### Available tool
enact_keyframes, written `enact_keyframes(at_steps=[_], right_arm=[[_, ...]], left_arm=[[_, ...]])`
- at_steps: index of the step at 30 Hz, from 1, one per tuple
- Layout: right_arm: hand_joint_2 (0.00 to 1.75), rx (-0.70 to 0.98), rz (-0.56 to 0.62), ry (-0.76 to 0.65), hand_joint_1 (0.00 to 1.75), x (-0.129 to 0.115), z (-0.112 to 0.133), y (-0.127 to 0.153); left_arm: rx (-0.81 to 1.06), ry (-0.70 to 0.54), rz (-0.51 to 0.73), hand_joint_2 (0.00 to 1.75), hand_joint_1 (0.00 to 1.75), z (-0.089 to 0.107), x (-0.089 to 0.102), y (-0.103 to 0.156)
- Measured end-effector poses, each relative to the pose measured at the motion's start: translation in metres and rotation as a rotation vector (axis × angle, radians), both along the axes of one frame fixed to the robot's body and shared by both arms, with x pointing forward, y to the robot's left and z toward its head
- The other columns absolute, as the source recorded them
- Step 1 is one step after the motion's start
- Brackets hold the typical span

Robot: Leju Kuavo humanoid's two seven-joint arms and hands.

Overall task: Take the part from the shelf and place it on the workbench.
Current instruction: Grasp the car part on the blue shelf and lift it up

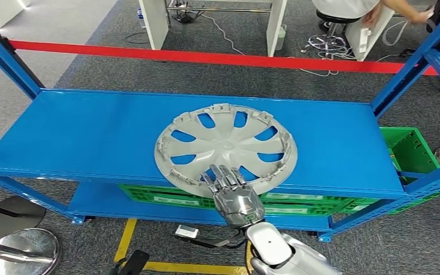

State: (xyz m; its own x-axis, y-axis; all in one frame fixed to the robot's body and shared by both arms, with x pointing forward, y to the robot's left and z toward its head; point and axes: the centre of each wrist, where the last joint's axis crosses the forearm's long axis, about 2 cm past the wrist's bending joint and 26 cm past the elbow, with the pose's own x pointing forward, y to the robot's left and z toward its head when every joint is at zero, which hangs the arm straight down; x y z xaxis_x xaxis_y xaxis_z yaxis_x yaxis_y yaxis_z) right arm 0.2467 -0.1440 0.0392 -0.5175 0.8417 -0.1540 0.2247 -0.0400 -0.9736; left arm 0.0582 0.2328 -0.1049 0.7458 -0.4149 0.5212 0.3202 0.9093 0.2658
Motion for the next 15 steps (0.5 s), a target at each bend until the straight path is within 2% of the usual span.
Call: enact_keyframes(at_steps=[15], right_arm=[[1.75,-0.037,-0.006,0.027,0.00,0.008,0.014,0.007]], left_arm=[[0.000,0.003,0.017,0.00,0.00,0.000,0.000,0.002]])
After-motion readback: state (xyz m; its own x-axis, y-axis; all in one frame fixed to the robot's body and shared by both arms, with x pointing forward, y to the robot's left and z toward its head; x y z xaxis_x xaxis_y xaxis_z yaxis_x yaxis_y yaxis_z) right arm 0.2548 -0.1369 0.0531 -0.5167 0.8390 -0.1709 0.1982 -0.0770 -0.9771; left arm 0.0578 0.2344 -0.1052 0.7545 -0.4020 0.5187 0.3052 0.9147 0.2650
